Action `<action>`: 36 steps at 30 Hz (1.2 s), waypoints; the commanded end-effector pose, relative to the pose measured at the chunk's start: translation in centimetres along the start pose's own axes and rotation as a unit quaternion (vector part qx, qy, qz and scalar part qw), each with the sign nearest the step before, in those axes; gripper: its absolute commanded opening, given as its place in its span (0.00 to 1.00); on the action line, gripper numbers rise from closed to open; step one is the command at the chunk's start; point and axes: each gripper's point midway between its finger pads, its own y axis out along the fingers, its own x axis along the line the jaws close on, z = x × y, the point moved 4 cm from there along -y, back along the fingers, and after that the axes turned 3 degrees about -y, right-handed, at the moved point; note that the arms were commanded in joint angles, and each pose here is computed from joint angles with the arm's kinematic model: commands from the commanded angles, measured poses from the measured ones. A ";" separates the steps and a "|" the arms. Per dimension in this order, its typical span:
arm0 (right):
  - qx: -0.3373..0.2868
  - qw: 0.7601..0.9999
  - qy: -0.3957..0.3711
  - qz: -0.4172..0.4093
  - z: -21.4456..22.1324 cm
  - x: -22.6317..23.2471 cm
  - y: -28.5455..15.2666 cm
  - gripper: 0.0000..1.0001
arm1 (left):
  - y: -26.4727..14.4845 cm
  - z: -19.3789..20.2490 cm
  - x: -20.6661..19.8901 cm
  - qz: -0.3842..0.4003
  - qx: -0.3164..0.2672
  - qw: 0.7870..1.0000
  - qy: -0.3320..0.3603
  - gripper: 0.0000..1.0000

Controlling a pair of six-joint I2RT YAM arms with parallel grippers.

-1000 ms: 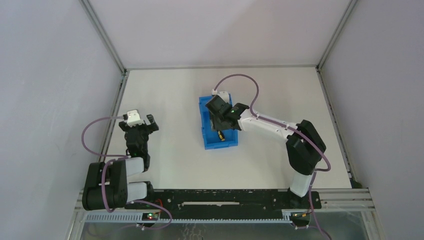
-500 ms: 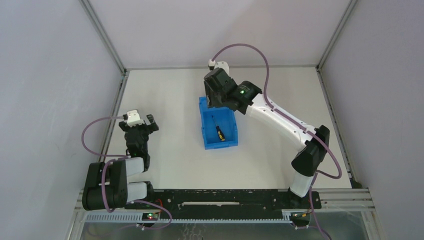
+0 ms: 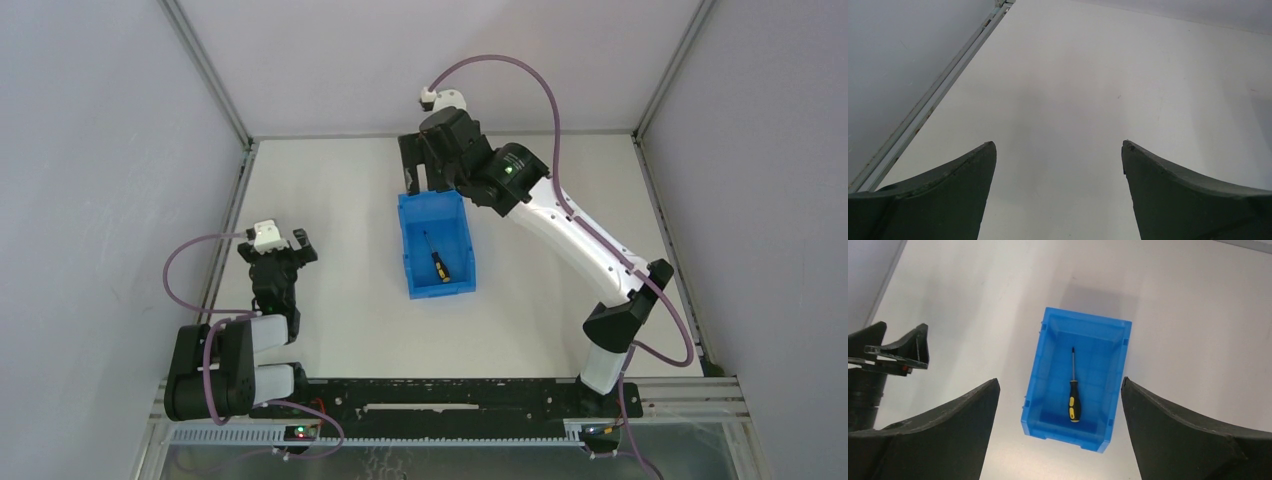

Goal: Put the screwdriver in the bin
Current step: Reset both arms

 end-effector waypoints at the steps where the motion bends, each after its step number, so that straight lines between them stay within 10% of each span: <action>1: -0.021 1.000 -0.005 0.007 -1.6 -2.6 -2.1 1.00 | 0.7 -1.9 -0.3 0.000 -0.032 0.999 0.007 1.00; 24: -0.031 0.987 0.047 0.152 0.0 -23.9 -5.5 1.00 | 0.7 -2.0 -0.3 0.000 -0.033 0.999 0.007 1.00; 36: -0.021 0.985 0.057 0.163 1.5 -27.8 -5.3 1.00 | 0.7 -2.0 -0.3 0.000 -0.033 0.999 0.006 1.00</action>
